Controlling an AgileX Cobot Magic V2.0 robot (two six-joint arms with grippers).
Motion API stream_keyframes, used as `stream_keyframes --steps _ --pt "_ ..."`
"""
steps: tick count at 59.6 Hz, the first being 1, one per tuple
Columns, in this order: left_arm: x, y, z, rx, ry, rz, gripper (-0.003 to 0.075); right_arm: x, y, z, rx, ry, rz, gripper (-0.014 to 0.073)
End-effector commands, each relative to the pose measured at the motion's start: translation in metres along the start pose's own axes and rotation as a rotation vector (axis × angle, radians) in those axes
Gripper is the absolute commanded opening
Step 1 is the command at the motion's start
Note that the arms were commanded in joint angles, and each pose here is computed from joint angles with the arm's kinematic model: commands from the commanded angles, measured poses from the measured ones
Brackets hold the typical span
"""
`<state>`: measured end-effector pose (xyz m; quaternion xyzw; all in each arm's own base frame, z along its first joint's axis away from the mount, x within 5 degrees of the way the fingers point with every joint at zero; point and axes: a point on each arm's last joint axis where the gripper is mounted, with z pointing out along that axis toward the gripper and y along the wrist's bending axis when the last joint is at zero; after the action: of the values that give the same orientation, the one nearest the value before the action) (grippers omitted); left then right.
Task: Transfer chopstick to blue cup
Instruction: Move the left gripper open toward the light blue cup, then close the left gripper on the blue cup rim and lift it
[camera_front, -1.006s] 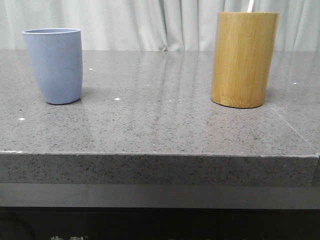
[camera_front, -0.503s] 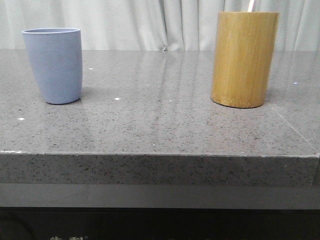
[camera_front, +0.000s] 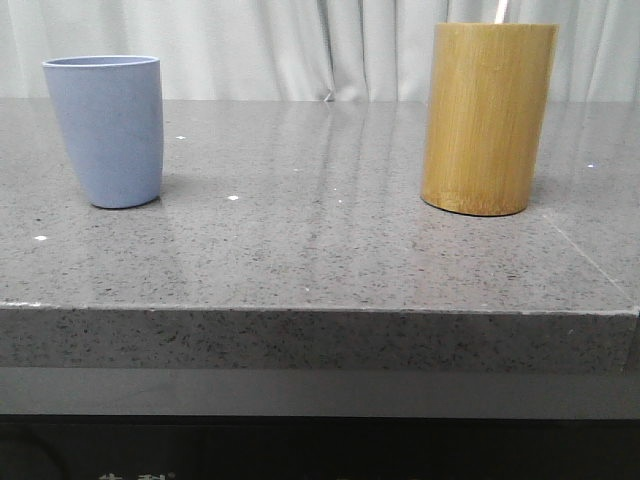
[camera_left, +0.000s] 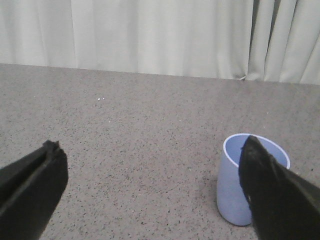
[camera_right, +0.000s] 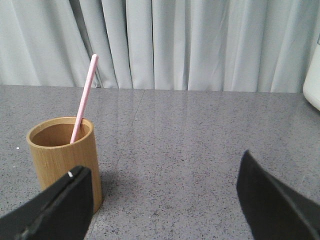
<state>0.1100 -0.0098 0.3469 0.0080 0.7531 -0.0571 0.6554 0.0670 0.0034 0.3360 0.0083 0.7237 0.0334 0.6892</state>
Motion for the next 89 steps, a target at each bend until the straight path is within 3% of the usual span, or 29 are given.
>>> stream_keyframes --steps 1,15,28,39,55,68,76,89 --pt "-0.020 -0.001 0.007 0.003 -0.078 -0.035 0.0692 -0.018 0.000 -0.001 0.007 -0.098 -0.001 0.0603" --pt "-0.046 -0.023 0.058 0.138 0.220 0.053 0.0692 -0.018 0.000 -0.001 0.005 -0.098 0.002 0.0603" --pt "-0.076 -0.078 0.107 0.346 0.403 0.146 0.0692 -0.018 0.000 -0.001 0.005 -0.097 0.002 0.0603" --pt "-0.085 -0.111 0.146 0.422 0.575 0.189 0.0692 -0.018 0.000 -0.001 0.004 -0.096 0.002 0.0603" --pt "-0.064 -0.134 0.194 0.448 0.800 0.236 0.0692 -0.018 0.000 -0.001 0.004 -0.096 0.002 0.0603" --pt "-0.037 -0.138 0.220 0.423 0.889 0.266 0.0685 -0.018 0.000 -0.001 0.004 -0.095 0.002 0.0602" --pt "-0.030 -0.137 0.224 0.412 0.921 0.282 0.0564 -0.018 0.000 -0.001 0.004 -0.094 0.002 0.0602" --pt "-0.028 -0.136 0.226 0.402 0.924 0.296 0.0192 -0.018 0.000 -0.001 0.004 -0.093 0.002 0.0602"
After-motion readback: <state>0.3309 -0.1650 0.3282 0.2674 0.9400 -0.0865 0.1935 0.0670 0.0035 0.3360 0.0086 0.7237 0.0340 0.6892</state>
